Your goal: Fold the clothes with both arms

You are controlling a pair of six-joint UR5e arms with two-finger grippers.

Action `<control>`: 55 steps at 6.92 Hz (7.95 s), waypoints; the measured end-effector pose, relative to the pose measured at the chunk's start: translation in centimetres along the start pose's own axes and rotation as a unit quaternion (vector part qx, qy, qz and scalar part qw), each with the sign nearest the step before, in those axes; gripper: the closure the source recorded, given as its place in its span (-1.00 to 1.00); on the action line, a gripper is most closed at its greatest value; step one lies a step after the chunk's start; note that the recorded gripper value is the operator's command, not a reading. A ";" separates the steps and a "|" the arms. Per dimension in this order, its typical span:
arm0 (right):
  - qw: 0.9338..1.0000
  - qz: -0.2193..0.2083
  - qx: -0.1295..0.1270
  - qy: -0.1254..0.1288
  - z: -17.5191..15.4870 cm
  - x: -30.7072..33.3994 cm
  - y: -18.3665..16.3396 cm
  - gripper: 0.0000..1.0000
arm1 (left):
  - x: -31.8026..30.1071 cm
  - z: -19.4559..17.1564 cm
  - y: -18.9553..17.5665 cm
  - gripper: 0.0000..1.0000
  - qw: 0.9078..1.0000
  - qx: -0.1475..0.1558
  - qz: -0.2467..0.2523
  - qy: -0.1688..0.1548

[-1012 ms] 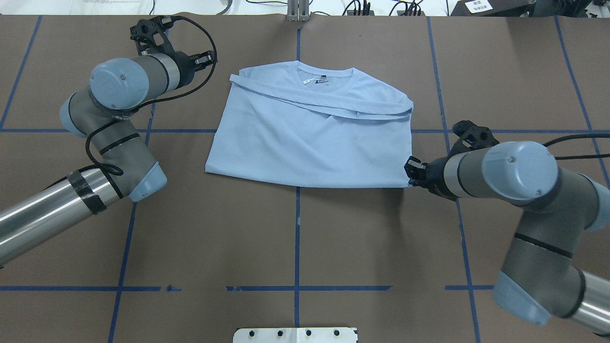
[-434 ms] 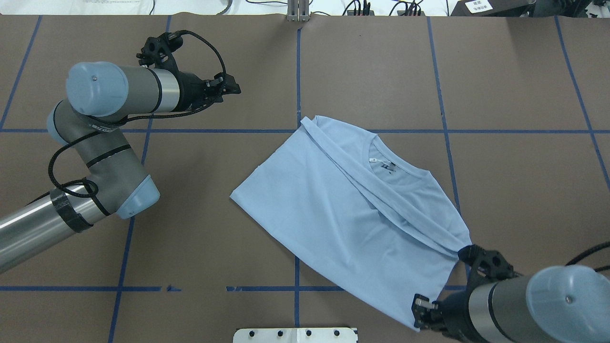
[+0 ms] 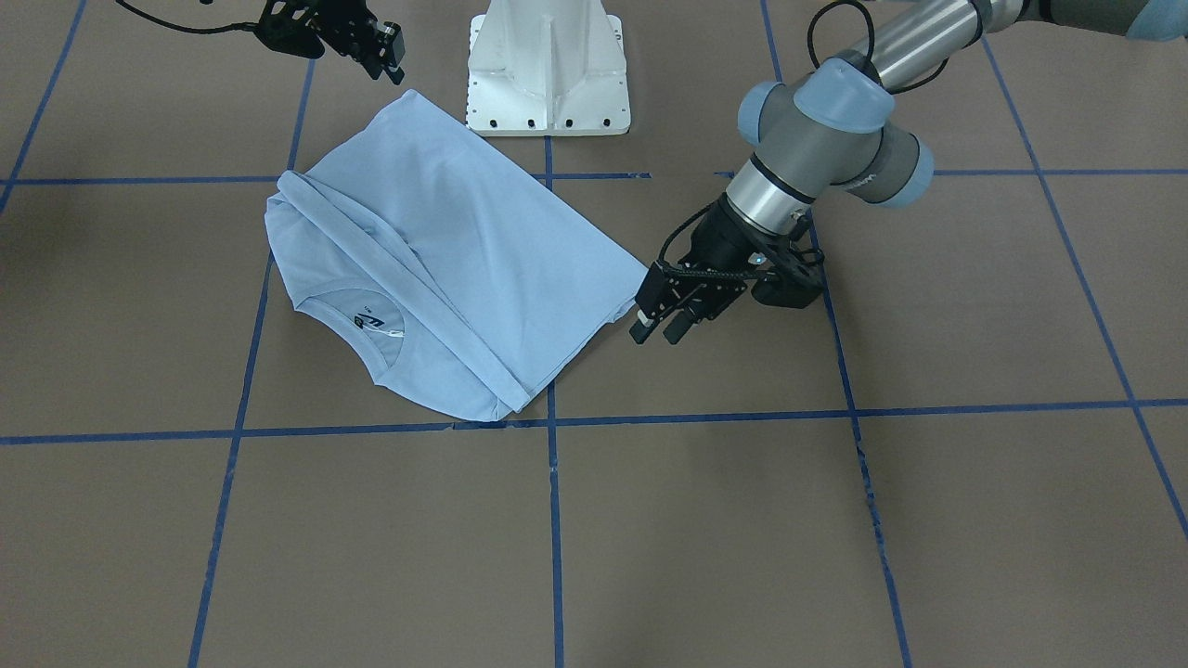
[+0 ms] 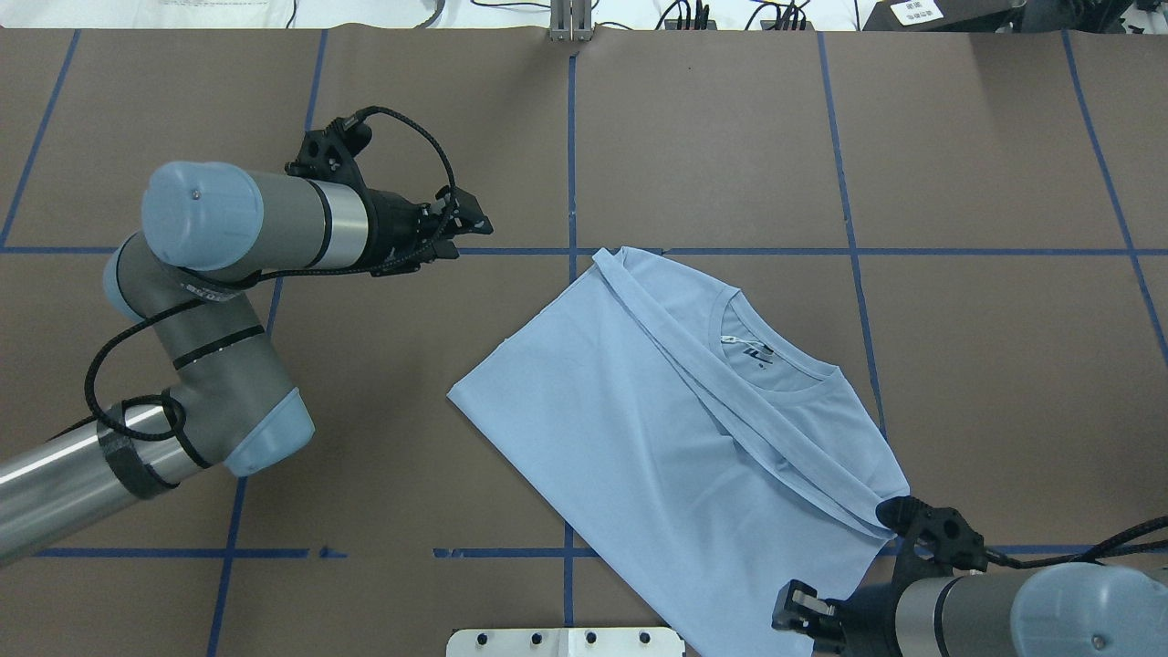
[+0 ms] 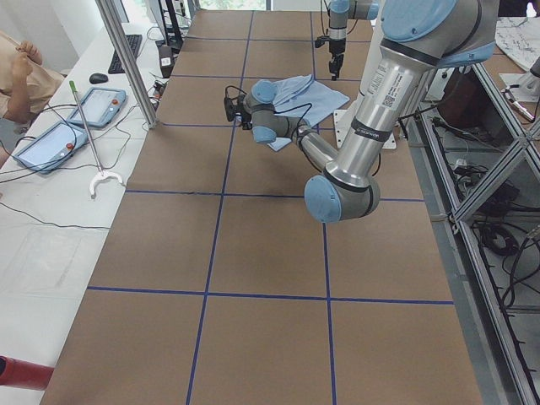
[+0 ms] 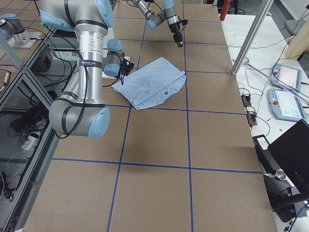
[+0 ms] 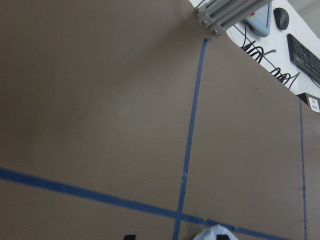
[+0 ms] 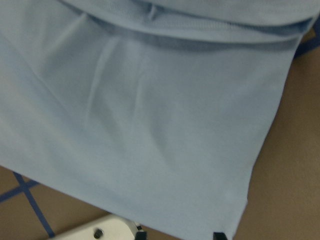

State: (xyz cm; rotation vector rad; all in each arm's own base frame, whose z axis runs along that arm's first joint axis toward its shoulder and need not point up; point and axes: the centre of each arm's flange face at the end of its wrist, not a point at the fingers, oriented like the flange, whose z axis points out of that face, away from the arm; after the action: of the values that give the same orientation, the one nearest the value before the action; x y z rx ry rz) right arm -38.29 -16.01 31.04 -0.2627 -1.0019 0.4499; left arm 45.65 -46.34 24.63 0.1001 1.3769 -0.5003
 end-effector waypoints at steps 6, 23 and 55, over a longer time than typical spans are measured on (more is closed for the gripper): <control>0.986 0.043 0.146 -0.064 -2.4 -7.0 -18.6 -1.00 | -6.8 5.0 12.7 -0.20 0.985 0.004 -0.064 -0.158; 0.984 0.024 0.134 -0.112 -1.6 -15.4 -17.7 -1.00 | 1.1 12.1 -16.0 -0.08 0.979 0.152 0.070 -0.119; 0.938 -0.326 0.088 0.075 9.1 -11.1 -3.2 -0.08 | 1.3 0.1 -9.7 -0.17 0.993 0.085 0.044 -0.062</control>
State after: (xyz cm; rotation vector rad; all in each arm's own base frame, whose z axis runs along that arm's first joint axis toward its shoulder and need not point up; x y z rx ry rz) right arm -50.42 -24.11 28.75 0.1983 -0.8333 -0.0890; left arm 42.01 -55.41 25.51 0.2628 1.2020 -0.5407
